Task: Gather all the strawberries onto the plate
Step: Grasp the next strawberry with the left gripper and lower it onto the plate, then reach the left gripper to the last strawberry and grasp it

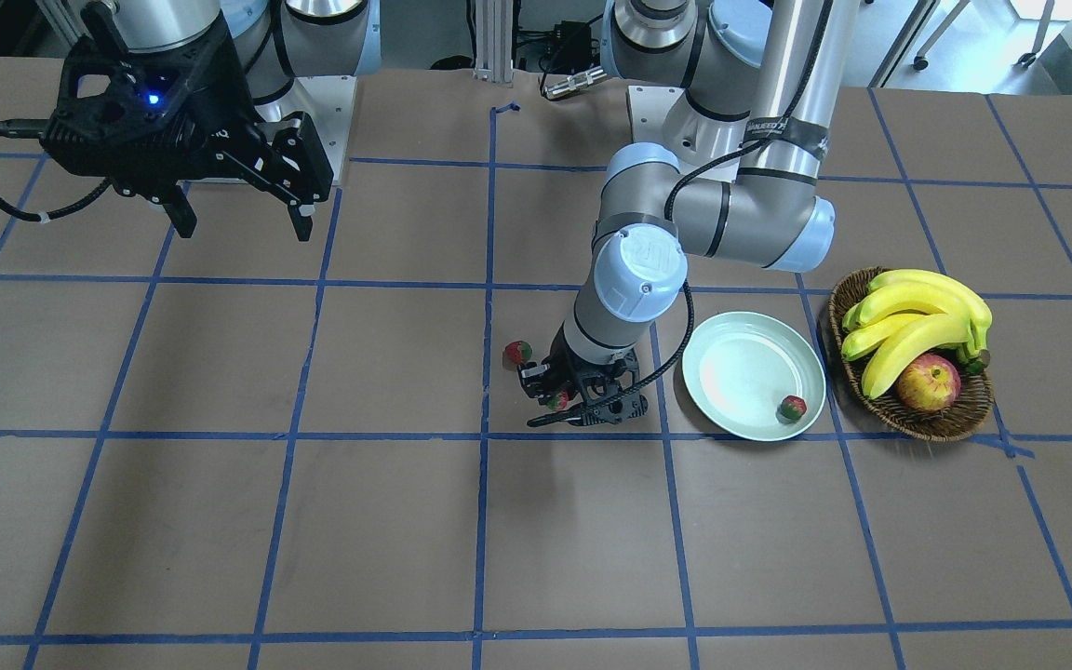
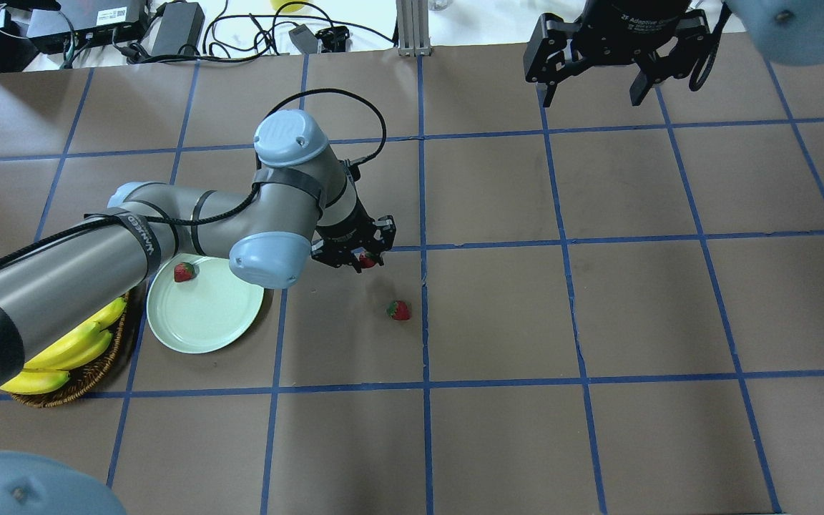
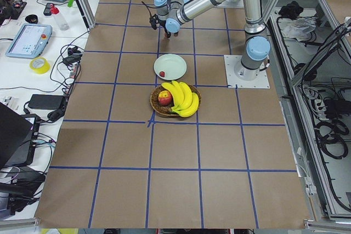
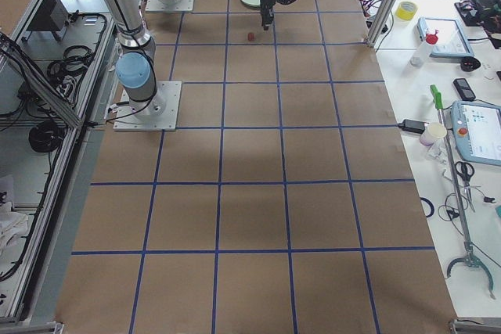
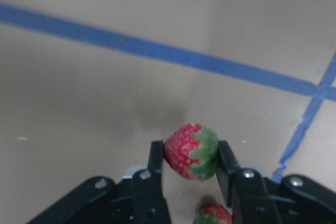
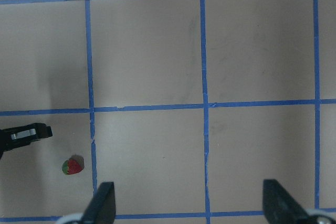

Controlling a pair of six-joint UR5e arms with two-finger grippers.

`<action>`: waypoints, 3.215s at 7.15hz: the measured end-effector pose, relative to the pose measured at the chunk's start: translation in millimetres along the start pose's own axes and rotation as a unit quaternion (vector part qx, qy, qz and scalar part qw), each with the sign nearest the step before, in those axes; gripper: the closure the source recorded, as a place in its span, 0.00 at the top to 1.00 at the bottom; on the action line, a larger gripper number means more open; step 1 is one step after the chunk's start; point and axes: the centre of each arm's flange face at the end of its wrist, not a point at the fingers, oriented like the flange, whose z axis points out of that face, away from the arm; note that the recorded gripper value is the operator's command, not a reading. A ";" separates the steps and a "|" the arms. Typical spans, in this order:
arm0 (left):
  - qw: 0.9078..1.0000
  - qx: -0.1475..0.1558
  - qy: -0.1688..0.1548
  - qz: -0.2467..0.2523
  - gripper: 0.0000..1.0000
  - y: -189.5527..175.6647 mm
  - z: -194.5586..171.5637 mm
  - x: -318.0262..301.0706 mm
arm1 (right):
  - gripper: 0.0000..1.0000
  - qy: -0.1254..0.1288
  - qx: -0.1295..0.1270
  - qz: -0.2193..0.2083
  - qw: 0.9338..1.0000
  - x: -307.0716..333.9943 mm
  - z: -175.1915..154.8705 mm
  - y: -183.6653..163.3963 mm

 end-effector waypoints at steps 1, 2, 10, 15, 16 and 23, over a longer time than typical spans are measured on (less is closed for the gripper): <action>1.000 0.009 -0.002 0.015 0.00 -20.5 -28.9 -18.7 | 1.00 0.000 0.000 0.000 1.000 0.0 0.1 -0.1; 0.999 0.006 -0.006 0.033 0.00 -41.2 -55.5 -53.5 | 1.00 0.000 0.001 0.003 1.000 0.0 0.0 -0.2; 0.983 -0.089 -0.103 0.120 0.70 -32.8 -23.4 -256.3 | 1.00 0.015 0.002 -0.005 1.000 3.9 0.0 -0.7; 0.992 -0.025 -0.094 0.076 0.73 -6.7 -42.4 -111.0 | 1.00 0.022 0.000 -0.015 1.000 4.9 0.0 -0.4; 0.996 -0.016 -0.077 0.043 0.72 10.8 -38.6 -59.9 | 1.00 0.019 0.000 -0.014 1.000 4.2 0.5 -0.2; 0.996 -0.056 -0.043 -0.058 0.54 73.4 50.6 41.2 | 1.00 0.007 -0.005 0.001 1.000 1.3 5.7 1.0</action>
